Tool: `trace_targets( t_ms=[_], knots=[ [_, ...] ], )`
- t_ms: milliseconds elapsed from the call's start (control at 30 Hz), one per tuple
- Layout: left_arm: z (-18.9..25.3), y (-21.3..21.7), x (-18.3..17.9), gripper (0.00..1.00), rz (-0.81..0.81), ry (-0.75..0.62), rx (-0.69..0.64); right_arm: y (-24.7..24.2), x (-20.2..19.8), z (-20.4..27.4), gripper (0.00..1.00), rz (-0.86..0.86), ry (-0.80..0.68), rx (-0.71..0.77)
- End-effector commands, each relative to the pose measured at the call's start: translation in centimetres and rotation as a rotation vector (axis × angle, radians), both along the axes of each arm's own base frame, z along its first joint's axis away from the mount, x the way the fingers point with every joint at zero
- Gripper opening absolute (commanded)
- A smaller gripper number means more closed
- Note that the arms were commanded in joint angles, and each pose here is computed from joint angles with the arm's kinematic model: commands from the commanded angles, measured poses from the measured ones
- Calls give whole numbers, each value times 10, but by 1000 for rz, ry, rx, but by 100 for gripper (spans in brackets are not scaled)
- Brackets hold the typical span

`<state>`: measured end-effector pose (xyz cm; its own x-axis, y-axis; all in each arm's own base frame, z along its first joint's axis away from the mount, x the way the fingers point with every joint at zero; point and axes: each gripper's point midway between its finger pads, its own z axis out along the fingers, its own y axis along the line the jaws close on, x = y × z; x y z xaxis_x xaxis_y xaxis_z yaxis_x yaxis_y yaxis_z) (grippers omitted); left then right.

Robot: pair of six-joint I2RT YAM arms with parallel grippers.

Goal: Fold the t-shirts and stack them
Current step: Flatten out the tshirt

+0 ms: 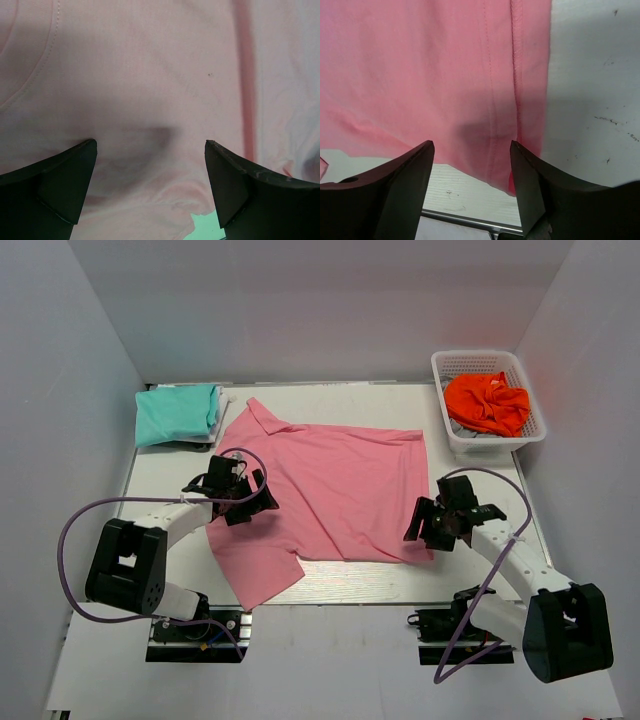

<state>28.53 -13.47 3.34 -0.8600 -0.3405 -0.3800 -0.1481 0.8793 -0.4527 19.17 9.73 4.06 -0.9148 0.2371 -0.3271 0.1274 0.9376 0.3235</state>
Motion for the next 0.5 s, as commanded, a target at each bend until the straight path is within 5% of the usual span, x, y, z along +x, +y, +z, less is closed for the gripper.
trace_targets(
  t_ms=[0,333,400,467],
  knots=[
    [-18,17,-19,100,27,69,79,-2,-14,-7,69,13,54,-14],
    [-19,19,-21,100,32,67,86,1,-19,-19,70,7,94,0],
    [-22,19,-22,100,32,78,89,4,-18,-19,67,18,98,14],
    [-22,19,-22,100,32,78,89,9,-15,-16,51,35,83,36]
  ],
)
